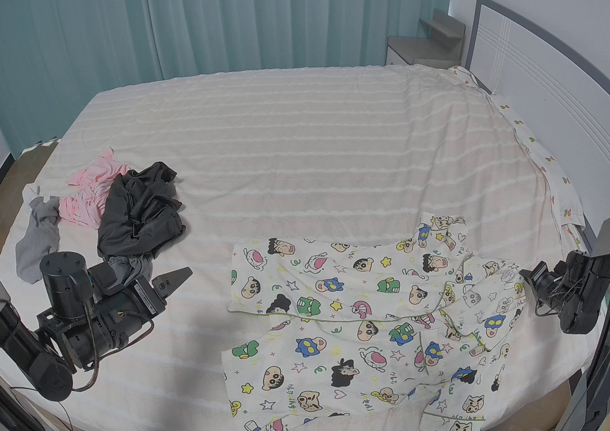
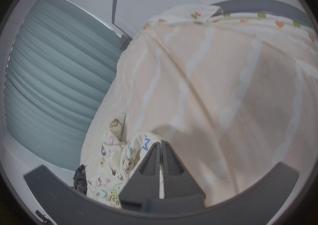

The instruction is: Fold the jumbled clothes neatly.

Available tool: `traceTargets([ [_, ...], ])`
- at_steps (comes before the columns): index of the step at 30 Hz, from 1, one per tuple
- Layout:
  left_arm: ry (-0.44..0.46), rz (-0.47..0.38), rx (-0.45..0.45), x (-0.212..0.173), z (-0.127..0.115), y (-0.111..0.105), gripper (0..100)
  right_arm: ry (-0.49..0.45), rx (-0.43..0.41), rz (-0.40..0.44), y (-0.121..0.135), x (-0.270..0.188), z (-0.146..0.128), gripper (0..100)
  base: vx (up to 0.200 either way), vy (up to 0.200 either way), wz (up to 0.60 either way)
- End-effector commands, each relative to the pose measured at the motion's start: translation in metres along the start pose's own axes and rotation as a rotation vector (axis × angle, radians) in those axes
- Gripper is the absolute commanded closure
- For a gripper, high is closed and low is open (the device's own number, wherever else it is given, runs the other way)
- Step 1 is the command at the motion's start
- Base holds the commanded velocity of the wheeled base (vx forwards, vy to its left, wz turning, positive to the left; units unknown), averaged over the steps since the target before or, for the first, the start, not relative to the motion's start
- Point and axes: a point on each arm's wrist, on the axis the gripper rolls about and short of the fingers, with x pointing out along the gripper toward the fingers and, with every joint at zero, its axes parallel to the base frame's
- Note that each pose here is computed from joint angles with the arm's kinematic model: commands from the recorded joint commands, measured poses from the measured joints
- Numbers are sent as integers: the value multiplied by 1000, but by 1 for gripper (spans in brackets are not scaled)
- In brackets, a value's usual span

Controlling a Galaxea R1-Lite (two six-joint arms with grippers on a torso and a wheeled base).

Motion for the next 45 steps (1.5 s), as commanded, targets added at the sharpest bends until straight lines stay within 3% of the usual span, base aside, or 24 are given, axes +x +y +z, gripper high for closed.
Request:
traceTargets([
  [1, -3, 8, 2, 0, 0, 0, 0, -72, -27, -4, 5, -6, 10, 100, 0, 0, 0],
  [9, -16, 42, 5, 3, -2, 2, 0, -104, -180, -78, 1, -10, 1, 100, 0, 0, 0],
  [13, -14, 40, 6, 3, -2, 1, 0, -115, -213, -113, -1, -9, -1, 100, 0, 0, 0],
  [26, 9, 54, 5, 6, -6, 4, 0, -149, -219, -138, 0, -9, 3, 100, 0, 0, 0],
  [35, 169, 51, -32, 17, -39, -1, 0, -171, -173, -71, 22, -27, 12, 100, 0, 0, 0],
  [38, 221, 85, -47, 26, -52, 3, 0, -150, -171, -48, 26, -31, 9, 100, 0, 0, 0],
  [45, 216, 83, -45, 27, -53, 4, 0, -123, -169, -74, 17, -25, 3, 100, 0, 0, 0],
])
